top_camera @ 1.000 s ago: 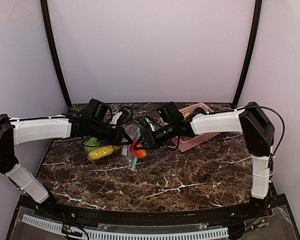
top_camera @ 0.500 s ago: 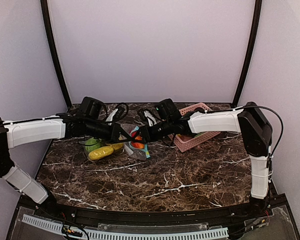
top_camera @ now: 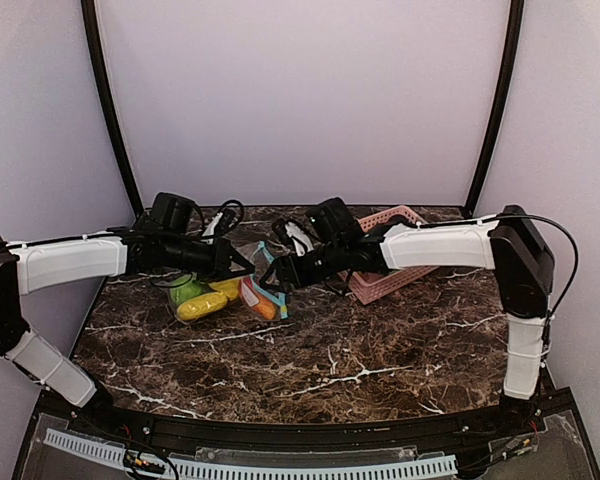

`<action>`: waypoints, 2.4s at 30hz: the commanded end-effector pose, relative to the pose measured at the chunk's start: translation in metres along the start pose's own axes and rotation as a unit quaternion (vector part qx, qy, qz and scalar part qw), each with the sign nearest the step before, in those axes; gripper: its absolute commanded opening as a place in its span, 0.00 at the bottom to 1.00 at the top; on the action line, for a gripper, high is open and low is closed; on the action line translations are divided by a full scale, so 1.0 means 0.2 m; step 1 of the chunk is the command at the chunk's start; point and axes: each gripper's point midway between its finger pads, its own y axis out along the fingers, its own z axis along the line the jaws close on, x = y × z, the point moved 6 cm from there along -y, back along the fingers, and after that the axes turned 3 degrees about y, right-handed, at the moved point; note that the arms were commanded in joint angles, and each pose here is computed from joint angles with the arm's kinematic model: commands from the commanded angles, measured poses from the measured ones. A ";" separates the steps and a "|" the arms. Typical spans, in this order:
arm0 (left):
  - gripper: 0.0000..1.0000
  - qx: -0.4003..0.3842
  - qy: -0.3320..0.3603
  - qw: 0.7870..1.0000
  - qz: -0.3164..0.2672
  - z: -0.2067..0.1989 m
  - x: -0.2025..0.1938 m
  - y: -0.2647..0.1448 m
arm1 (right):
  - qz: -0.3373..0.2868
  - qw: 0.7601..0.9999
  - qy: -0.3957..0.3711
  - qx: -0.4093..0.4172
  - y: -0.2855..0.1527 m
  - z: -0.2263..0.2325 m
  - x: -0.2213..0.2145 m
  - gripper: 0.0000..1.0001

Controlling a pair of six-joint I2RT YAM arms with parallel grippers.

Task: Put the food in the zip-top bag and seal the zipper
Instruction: Place the fake fruit in the zipper food storage bag, then pick up the fake fruit from the bin.

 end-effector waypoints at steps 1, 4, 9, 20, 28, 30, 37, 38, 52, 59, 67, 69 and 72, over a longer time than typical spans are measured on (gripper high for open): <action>0.01 0.012 0.011 1.000 -0.008 0.01 0.04 -0.05 | -0.007 0.999 -0.005 0.034 -0.20 0.14 0.02 0.73; 0.01 0.026 0.028 0.999 -0.005 0.01 0.07 -0.06 | -0.010 0.999 -0.008 0.046 -0.31 0.20 0.01 0.73; 0.01 0.058 0.073 0.996 0.011 0.03 0.09 -0.09 | -0.018 1.000 -0.013 -0.003 -0.48 0.21 0.00 0.74; 0.01 0.033 0.134 0.990 0.018 0.02 0.06 -0.09 | -0.053 0.961 0.044 -0.266 -0.88 -0.27 0.08 0.76; 0.01 0.044 0.104 0.993 0.046 0.10 0.00 -0.03 | -0.055 0.933 0.090 -0.343 -0.91 -0.73 0.21 0.75; 0.01 0.044 0.101 0.993 0.049 0.11 -0.01 -0.02 | -0.056 0.930 0.097 -0.350 -0.88 -0.82 0.24 0.75; 0.01 0.041 0.093 0.993 0.056 0.14 -0.01 0.02 | -0.051 0.925 0.103 -0.363 -0.74 -1.05 0.35 0.73; 0.01 0.040 0.093 0.993 0.058 0.14 -0.01 0.02 | -0.051 0.922 0.105 -0.369 -0.72 -1.09 0.35 0.73; 0.01 0.036 0.084 0.993 0.069 0.17 -0.03 0.06 | -0.041 0.890 0.151 -0.428 -0.63 -1.40 0.31 0.75; 0.01 0.034 0.083 0.994 0.069 0.17 -0.03 0.06 | -0.040 0.893 0.166 -0.416 -0.57 -1.50 0.31 0.75; 0.01 0.031 0.092 0.994 0.058 0.14 -0.01 0.04 | -0.042 0.890 0.174 -0.419 -0.56 -1.53 0.30 0.61; 0.01 0.028 0.096 0.994 0.050 0.13 0.00 0.03 | -0.047 0.893 0.171 -0.414 -0.59 -1.50 0.32 0.56; 0.01 0.011 0.089 0.996 0.029 0.08 0.04 0.01 | -0.064 0.903 0.160 -0.393 -0.66 -1.41 0.38 0.52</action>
